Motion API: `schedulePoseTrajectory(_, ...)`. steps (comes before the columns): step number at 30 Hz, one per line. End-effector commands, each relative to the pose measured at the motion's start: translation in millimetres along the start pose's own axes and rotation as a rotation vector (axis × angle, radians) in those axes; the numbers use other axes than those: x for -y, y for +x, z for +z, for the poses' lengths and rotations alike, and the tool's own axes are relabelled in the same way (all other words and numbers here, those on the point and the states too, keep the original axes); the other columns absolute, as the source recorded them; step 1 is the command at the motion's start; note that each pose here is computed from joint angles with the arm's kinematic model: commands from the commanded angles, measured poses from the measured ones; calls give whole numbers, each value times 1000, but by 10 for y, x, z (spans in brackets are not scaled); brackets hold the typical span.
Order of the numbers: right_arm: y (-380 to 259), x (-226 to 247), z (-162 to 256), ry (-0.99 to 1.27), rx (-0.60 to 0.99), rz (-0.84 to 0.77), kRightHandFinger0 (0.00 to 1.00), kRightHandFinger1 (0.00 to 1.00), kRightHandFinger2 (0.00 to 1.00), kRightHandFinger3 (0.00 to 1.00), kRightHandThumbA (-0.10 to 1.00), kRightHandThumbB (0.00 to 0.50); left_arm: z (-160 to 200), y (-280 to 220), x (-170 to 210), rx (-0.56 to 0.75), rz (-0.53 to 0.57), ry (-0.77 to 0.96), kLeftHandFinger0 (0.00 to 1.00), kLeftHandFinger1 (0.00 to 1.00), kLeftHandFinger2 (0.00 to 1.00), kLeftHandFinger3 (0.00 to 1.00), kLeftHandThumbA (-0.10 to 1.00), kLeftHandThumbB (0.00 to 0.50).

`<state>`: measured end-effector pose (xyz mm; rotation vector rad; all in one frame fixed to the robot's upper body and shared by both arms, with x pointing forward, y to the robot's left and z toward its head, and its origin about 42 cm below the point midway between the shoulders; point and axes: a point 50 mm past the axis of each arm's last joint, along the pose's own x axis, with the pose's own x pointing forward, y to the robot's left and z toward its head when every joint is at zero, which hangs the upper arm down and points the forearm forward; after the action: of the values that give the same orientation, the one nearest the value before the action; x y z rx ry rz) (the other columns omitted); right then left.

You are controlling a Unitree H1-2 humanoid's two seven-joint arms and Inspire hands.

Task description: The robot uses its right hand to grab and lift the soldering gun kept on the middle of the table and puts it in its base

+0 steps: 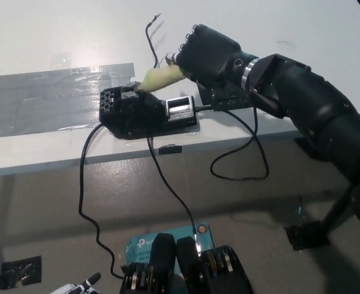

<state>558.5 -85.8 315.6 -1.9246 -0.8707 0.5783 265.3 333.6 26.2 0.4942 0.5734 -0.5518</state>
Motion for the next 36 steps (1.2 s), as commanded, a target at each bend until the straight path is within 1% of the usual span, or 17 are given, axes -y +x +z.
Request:
schedulePoseTrajectory(1, 270, 290, 254, 67, -76, 152, 1000, 1000, 1000, 1000, 427, 437, -14, -26, -35, -2, -5, 4, 103, 296, 424, 640, 1000, 500)
schedulePoseTrajectory(2, 263, 302, 253, 85, -87, 169, 1000, 1000, 1000, 1000, 428, 491, -7, -28, -42, -4, -2, 4, 101, 294, 419, 632, 1000, 500)
schedulePoseTrajectory(3, 255, 305, 253, 78, -102, 188, 1000, 1000, 1000, 1000, 460, 500, -6, -28, -45, -3, -2, -1, 102, 295, 417, 626, 1000, 500)
schedulePoseTrajectory(5, 247, 308, 256, 74, -110, 198, 1000, 1000, 1000, 1000, 464, 500, -7, -27, -45, -2, -2, -4, 102, 295, 417, 625, 1000, 500)
schedulePoseTrajectory(6, 263, 308, 266, 67, -133, 231, 1000, 1000, 1000, 1000, 542, 500, -12, -45, -58, -9, 4, 4, 105, 304, 421, 632, 1000, 500)
schedulePoseTrajectory(8, 256, 292, 267, 63, -154, 263, 1000, 1000, 1000, 1000, 586, 500, -13, -36, -64, -9, 3, 2, 106, 303, 430, 631, 1000, 500)
schedulePoseTrajectory(14, 254, 303, 290, 103, -180, 301, 1000, 1000, 1000, 1000, 600, 500, -27, -52, -70, -15, 8, 12, 113, 307, 441, 645, 1000, 500)
schedulePoseTrajectory(17, 271, 342, 303, 113, -189, 317, 1000, 1000, 1000, 1000, 632, 500, -41, -53, -69, -18, 8, 12, 112, 304, 445, 654, 1000, 500)
schedulePoseTrajectory(19, 270, 408, 325, 147, -199, 317, 1000, 1000, 1000, 1000, 601, 500, -57, -44, -72, -16, 3, -3, 110, 299, 442, 653, 1000, 500)
schedulePoseTrajectory(22, 267, 440, 325, 158, -206, 316, 1000, 1000, 1000, 1000, 617, 500, -55, -51, -75, -15, 6, 2, 104, 294, 431, 646, 1000, 500)
schedulePoseTrajectory(23, 267, 470, 313, 149, -215, 318, 1000, 1000, 1000, 1000, 652, 500, -57, -59, -69, -18, 8, 1, 113, 303, 436, 646, 1000, 500)
schedulePoseTrajectory(27, 261, 522, 319, 171, -236, 329, 1000, 1000, 1000, 1000, 685, 500, -60, -75, -61, -11, 1, -12, 115, 312, 454, 630, 1000, 500)
schedulePoseTrajectory(29, 259, 537, 314, 187, -237, 324, 1000, 1000, 1000, 1000, 702, 500, -60, -72, -62, -12, 0, -4, 113, 311, 455, 628, 1000, 500)
schedulePoseTrajectory(30, 262, 550, 308, 213, -237, 316, 1000, 1000, 1000, 1000, 736, 500, -72, -58, -63, -11, 0, -3, 102, 301, 441, 611, 1000, 500)
schedulePoseTrajectory(31, 267, 591, 303, 240, -244, 302, 1000, 1000, 1000, 1000, 779, 500, -79, -57, -58, -18, -5, -13, 109, 316, 452, 621, 1000, 500)
schedulePoseTrajectory(32, 263, 652, 317, 266, -243, 259, 1000, 1000, 1000, 1000, 780, 500, -92, -57, -57, -12, -8, 1, 111, 316, 453, 629, 1000, 500)
schedulePoseTrajectory(36, 269, 750, 376, 351, -240, 201, 1000, 1000, 1000, 1000, 738, 500, -126, -65, -40, -21, -3, -11, 114, 319, 451, 635, 1000, 500)
